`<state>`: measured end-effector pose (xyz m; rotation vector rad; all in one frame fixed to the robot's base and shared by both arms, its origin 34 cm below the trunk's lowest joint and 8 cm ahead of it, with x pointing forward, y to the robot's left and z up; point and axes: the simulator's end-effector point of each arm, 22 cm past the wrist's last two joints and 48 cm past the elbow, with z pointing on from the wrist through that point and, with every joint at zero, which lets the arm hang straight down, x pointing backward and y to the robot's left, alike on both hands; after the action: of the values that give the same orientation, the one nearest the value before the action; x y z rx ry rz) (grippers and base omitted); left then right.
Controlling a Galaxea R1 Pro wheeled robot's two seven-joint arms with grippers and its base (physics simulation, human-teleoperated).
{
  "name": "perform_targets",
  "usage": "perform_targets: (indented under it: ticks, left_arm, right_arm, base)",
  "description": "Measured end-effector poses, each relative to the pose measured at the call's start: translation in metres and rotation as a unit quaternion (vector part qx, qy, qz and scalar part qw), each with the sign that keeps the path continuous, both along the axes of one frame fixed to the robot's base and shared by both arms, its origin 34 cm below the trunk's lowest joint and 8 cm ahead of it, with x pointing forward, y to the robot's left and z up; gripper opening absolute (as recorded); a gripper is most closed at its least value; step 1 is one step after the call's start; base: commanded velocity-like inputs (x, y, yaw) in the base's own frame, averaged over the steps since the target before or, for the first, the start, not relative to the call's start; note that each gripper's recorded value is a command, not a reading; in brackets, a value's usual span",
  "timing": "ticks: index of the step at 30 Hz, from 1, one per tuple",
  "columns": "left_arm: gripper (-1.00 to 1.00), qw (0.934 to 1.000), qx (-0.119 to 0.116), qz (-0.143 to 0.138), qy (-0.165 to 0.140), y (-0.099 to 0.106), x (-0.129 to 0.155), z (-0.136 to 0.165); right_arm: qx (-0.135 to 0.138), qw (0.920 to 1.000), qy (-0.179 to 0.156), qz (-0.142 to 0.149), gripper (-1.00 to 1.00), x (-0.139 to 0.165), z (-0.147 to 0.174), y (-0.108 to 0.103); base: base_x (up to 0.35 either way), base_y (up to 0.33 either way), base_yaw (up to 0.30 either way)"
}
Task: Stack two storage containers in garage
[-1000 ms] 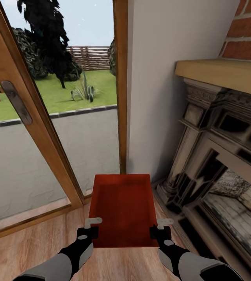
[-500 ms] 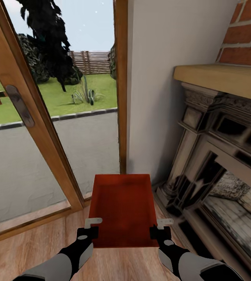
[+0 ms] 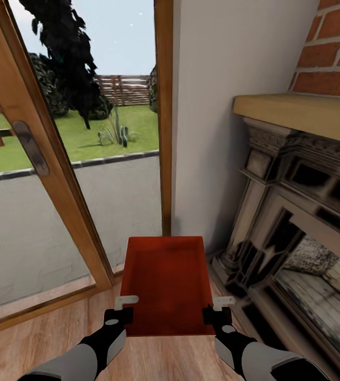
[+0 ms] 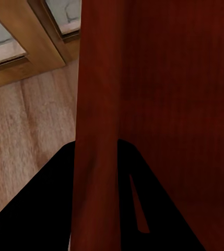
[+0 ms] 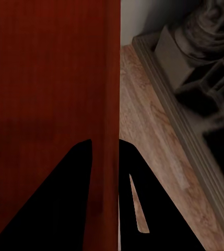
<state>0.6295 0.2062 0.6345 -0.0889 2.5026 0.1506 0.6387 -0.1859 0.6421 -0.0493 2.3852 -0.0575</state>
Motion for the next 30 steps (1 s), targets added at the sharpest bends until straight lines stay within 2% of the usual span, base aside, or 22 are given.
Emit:
perform_targets:
  ticks: [30]
  left_arm:
    - [-1.00, 0.9997, 0.000, 0.000, -0.024, 0.000, 0.013, 0.024]
  right_arm:
    - [0.000, 0.9997, -0.024, 0.000, -1.00, 0.013, 0.025, 0.000]
  base:
    - [0.000, 0.000, 0.000]
